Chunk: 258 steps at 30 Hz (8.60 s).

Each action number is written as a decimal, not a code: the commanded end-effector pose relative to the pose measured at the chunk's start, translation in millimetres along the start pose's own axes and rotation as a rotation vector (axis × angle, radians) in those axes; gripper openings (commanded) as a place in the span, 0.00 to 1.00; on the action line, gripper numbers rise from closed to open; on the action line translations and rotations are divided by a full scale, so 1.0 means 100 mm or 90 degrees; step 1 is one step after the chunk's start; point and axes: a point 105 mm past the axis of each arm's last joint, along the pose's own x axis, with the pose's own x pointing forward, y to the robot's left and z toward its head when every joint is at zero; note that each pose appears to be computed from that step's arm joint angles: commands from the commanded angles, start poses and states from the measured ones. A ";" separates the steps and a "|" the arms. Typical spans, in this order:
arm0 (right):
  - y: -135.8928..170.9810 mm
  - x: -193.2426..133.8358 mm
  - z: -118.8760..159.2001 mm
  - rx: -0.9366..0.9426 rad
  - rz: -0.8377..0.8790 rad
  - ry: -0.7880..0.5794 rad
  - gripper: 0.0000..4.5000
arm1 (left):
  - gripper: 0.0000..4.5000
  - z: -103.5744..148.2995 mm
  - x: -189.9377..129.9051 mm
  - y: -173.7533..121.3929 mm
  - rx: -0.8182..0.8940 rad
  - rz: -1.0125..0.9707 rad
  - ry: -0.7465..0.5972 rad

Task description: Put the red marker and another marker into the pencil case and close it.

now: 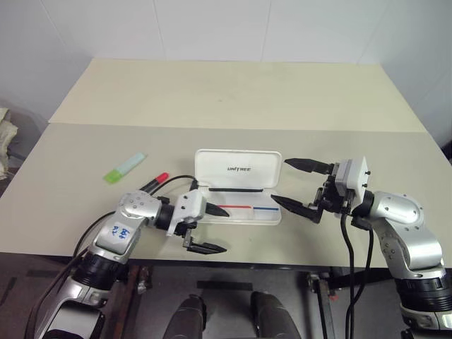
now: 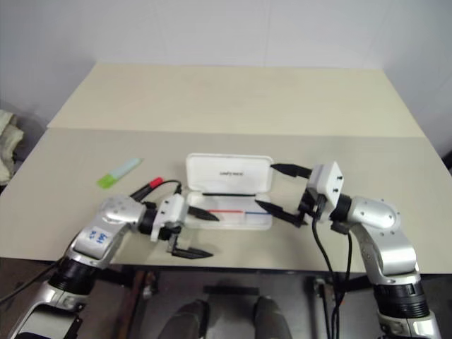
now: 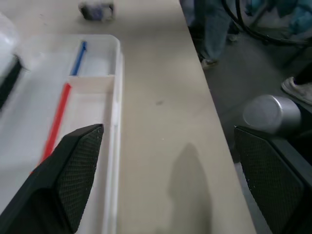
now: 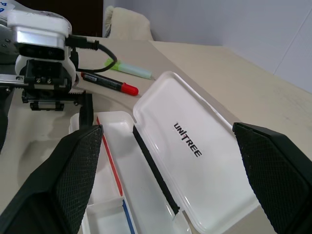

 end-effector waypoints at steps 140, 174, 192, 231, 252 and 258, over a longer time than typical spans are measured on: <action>0.12 0.07 0.01 0.006 0.036 -0.014 1.00 | 0.99 0.12 -0.97 0.16 0.031 0.398 -0.126; 0.29 0.13 0.28 -0.034 0.143 -0.031 1.00 | 0.99 -0.81 -2.15 0.84 -0.157 0.702 -0.025; 0.20 0.06 0.26 -0.041 0.099 -0.016 1.00 | 0.79 -1.06 -2.07 0.80 -0.261 0.670 -0.020; -0.07 -0.59 -0.17 -0.013 -0.002 0.092 1.00 | 0.28 0.39 -0.74 0.21 -0.007 0.181 -0.147; 0.15 -0.54 -0.08 -0.022 -0.086 0.072 1.00 | 0.28 0.02 -0.26 0.46 0.028 -0.011 -0.058; 0.17 -0.52 -0.05 -0.023 -0.098 0.068 1.00 | 0.28 -0.06 -0.21 0.47 0.017 -0.010 -0.052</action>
